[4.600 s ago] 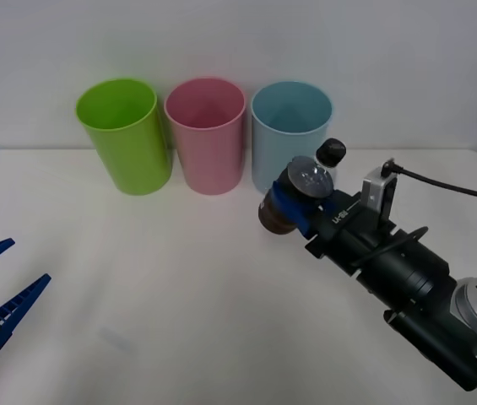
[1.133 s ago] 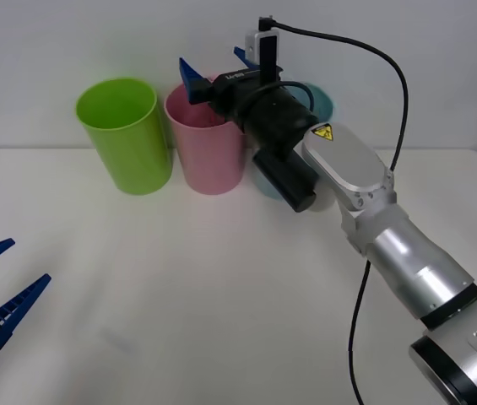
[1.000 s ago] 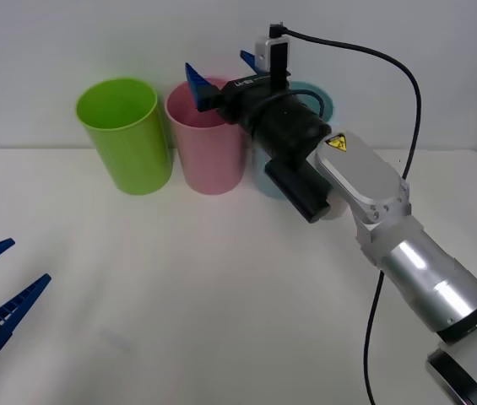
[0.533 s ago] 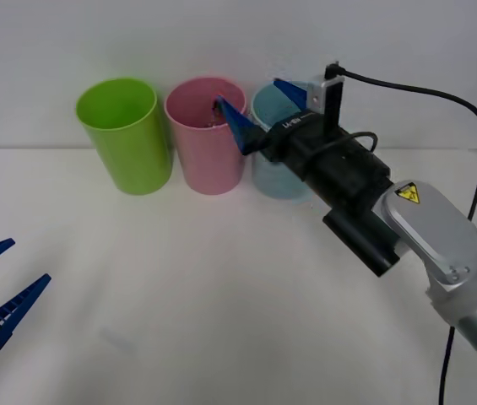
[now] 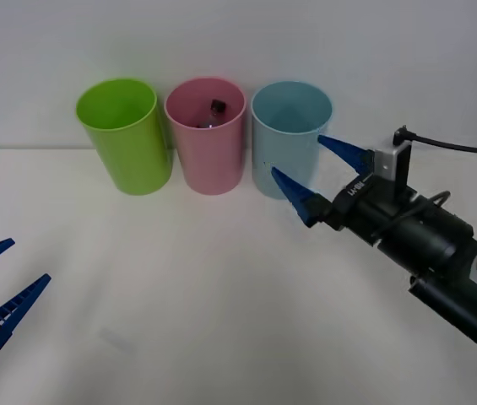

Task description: Grasp the object on the table and drop it into the matching bin: aluminum can to the light blue bin, PET bottle to the pink bin.

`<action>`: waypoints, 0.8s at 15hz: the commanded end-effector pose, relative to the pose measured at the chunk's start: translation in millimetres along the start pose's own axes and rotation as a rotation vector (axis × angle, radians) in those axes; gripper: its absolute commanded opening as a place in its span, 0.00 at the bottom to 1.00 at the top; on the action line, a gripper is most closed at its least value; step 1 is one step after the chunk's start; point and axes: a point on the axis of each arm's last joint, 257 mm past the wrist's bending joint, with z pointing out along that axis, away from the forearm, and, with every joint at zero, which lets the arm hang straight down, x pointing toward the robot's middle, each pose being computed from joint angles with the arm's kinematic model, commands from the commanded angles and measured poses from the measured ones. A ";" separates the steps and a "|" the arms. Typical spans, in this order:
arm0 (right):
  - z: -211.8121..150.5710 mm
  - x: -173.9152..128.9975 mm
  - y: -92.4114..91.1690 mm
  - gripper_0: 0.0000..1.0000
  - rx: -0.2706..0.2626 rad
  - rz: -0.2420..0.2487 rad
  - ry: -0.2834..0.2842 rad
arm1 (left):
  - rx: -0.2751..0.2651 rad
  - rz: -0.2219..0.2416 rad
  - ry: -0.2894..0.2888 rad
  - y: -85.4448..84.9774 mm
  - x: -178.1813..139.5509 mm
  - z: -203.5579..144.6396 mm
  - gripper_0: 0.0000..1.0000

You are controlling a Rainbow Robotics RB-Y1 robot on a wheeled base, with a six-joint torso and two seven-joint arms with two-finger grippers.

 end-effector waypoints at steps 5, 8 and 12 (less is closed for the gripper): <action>-79.6 37.5 -13.3 1.00 0.002 -0.068 0.087 | 0.000 0.000 0.000 0.0 0.0 0.0 1.00; -113.7 50.7 -17.8 1.00 0.006 -0.119 0.121 | 0.000 0.000 0.000 0.0 0.0 0.0 1.00; -153.3 74.3 -27.8 1.00 -0.008 -0.163 0.157 | 0.000 0.000 0.000 0.0 0.0 0.0 1.00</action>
